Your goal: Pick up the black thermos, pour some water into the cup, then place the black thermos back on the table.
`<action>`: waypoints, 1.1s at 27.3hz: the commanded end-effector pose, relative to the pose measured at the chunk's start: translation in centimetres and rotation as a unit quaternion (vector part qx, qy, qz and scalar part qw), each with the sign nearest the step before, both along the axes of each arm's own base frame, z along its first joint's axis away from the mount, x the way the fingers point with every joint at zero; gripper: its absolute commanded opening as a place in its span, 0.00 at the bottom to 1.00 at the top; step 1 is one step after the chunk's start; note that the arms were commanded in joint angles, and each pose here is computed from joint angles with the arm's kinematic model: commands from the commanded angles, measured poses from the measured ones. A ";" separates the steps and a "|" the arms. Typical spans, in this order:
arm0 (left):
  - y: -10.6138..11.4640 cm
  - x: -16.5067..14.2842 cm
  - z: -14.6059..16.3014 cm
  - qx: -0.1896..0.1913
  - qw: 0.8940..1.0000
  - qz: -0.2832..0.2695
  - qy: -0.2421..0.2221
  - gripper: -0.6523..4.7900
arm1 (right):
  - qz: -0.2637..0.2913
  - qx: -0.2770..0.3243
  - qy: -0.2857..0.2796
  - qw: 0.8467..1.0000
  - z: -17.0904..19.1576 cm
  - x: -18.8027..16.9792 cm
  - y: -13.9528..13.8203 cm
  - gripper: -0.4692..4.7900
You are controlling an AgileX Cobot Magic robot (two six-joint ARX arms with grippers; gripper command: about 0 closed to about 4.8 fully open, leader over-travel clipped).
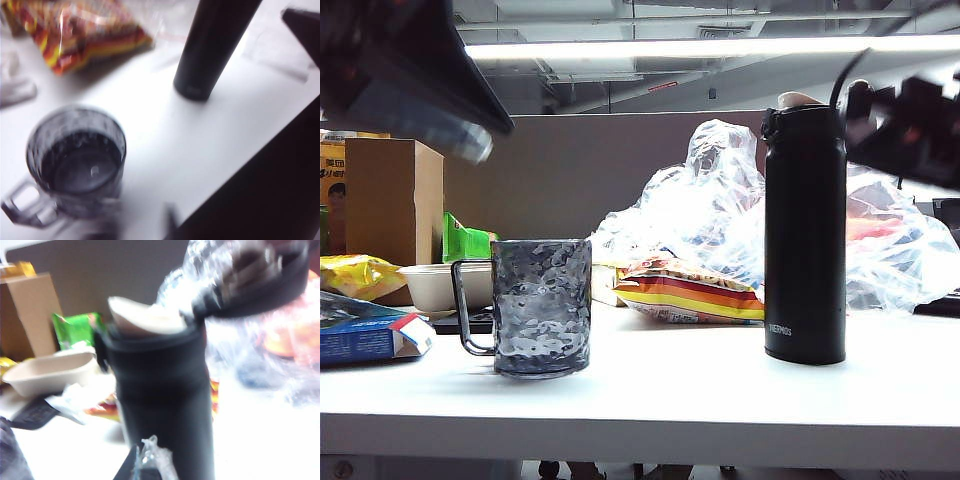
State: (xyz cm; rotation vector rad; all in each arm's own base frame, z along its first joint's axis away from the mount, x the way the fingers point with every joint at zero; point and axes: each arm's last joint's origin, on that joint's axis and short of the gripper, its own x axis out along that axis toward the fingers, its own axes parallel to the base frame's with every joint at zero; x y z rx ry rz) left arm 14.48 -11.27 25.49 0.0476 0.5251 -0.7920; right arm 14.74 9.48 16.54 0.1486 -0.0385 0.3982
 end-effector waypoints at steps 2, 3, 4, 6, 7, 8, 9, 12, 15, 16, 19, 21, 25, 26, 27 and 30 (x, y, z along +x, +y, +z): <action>0.7 -1.0 2.7 -0.038 0.998 -0.004 -0.057 0.11 | 0.029 -0.028 0.054 0.998 2.4 -0.4 -0.1 0.07; 1.0 -1.3 3.1 -0.046 0.997 -0.004 -0.068 0.11 | 0.029 -0.037 0.066 0.997 3.1 -0.7 -0.2 0.07; 1.4 -1.9 3.7 -0.057 0.995 -0.003 -0.082 0.11 | 0.029 -0.050 0.075 0.995 3.9 -1.1 -0.5 0.07; 2.1 -2.9 4.4 -0.070 0.992 -0.003 -0.101 0.11 | 0.030 -0.055 0.069 0.996 5.3 -2.0 -1.2 0.07; 2.6 -3.6 4.7 -0.076 0.991 -0.001 -0.110 0.11 | 0.034 -0.049 0.057 0.997 5.8 -2.5 -1.5 0.07; 3.0 -4.1 4.9 -0.081 0.990 -0.001 -0.117 0.11 | 0.044 -0.039 0.042 0.997 6.3 -3.2 -1.9 0.07; 3.5 -4.8 5.1 -0.084 0.989 0.001 -0.123 0.11 | 0.051 -0.033 0.032 0.998 6.6 -3.7 -2.2 0.07; 4.9 -6.6 5.3 -0.081 0.985 0.010 -0.149 0.11 | 0.064 -0.031 0.027 0.997 6.9 -5.4 -3.3 0.07; 6.0 -8.1 5.0 -0.100 0.979 0.014 -0.176 0.11 | 0.064 -0.029 0.024 0.997 6.7 -7.1 -4.5 0.07; 6.4 -8.5 4.7 -0.106 0.977 0.015 -0.185 0.11 | 0.064 -0.028 0.023 0.997 6.6 -7.7 -4.9 0.07; 7.0 -9.4 3.4 -0.125 0.974 0.015 -0.188 0.11 | 0.064 -0.027 0.022 0.997 6.2 -8.7 -5.6 0.07; 7.1 -9.6 2.3 -0.140 0.974 0.020 -0.179 0.11 | 0.063 -0.030 0.032 0.997 6.1 -8.6 -5.6 0.08; 7.0 -9.4 -0.4 -0.157 0.972 0.026 -0.170 0.11 | 0.074 -0.035 0.038 0.996 4.9 -8.2 -5.2 0.08; 6.9 -9.3 -1.2 -0.156 0.973 0.026 -0.170 0.11 | 0.074 -0.037 0.042 0.996 4.5 -8.1 -5.1 0.08; 6.7 -9.0 -2.1 -0.156 0.973 0.026 -0.169 0.11 | 0.074 -0.040 0.047 0.995 3.8 -7.9 -5.0 0.08; 6.2 -8.3 -4.5 -0.169 0.974 0.031 -0.148 0.11 | 0.073 -0.045 0.056 0.995 2.2 -7.4 -4.6 0.08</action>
